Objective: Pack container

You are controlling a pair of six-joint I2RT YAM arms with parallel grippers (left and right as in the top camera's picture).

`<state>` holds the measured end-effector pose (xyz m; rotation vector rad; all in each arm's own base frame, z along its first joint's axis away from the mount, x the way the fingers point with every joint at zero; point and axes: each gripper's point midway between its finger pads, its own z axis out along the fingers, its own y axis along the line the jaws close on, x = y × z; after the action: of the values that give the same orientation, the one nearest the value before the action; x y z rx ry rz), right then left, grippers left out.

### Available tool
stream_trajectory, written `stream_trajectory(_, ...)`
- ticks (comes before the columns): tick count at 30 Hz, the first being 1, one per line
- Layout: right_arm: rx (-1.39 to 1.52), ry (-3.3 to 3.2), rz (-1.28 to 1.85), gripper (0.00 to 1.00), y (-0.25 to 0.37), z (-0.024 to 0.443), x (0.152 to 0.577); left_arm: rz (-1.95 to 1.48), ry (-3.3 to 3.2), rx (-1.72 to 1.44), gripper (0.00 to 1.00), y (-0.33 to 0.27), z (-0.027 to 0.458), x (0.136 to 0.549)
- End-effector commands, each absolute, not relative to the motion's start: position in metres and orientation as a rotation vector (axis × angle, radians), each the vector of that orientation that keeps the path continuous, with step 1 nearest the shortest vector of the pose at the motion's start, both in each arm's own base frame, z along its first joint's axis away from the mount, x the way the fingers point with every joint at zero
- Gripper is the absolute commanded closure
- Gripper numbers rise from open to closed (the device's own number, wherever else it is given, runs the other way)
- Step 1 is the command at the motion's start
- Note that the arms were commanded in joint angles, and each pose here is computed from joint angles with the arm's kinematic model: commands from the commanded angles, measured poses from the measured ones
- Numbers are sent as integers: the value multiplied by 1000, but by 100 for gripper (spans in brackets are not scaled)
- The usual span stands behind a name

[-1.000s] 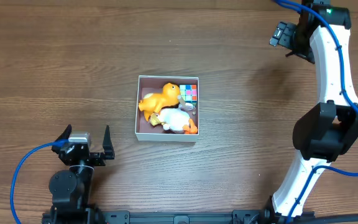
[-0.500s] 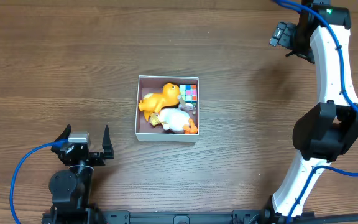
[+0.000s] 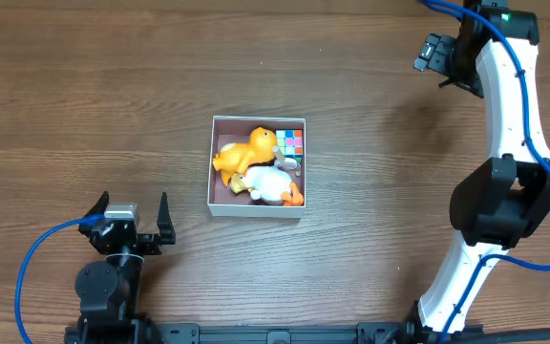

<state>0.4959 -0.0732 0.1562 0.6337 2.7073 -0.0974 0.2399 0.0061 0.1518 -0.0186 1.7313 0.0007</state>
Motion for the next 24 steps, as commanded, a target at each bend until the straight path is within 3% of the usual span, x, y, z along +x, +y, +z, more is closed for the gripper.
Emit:
stream_trajectory(1, 630, 2693, -94, 0, -72, 162, 497, -6, 1722, -44, 0, 8, 152, 240)
stream_trajectory(8, 620, 2691, -92, 0, -69, 164, 497, -5, 1722, -45, 0, 9, 152, 240)
stream_trajectory(11, 586, 2657, -92, 0, -58, 190, 490, -5, 1722, -45, 0, 9, 152, 240)
stream_trajectory(18, 469, 2327, -133, 0, -29, 342, 442, -5, 1722, -45, 0, 9, 152, 240)
stream_trajectory(24, 390, 2153, -78, 0, -1, 412, 403, -5, 1722, -45, 0, 9, 152, 240)
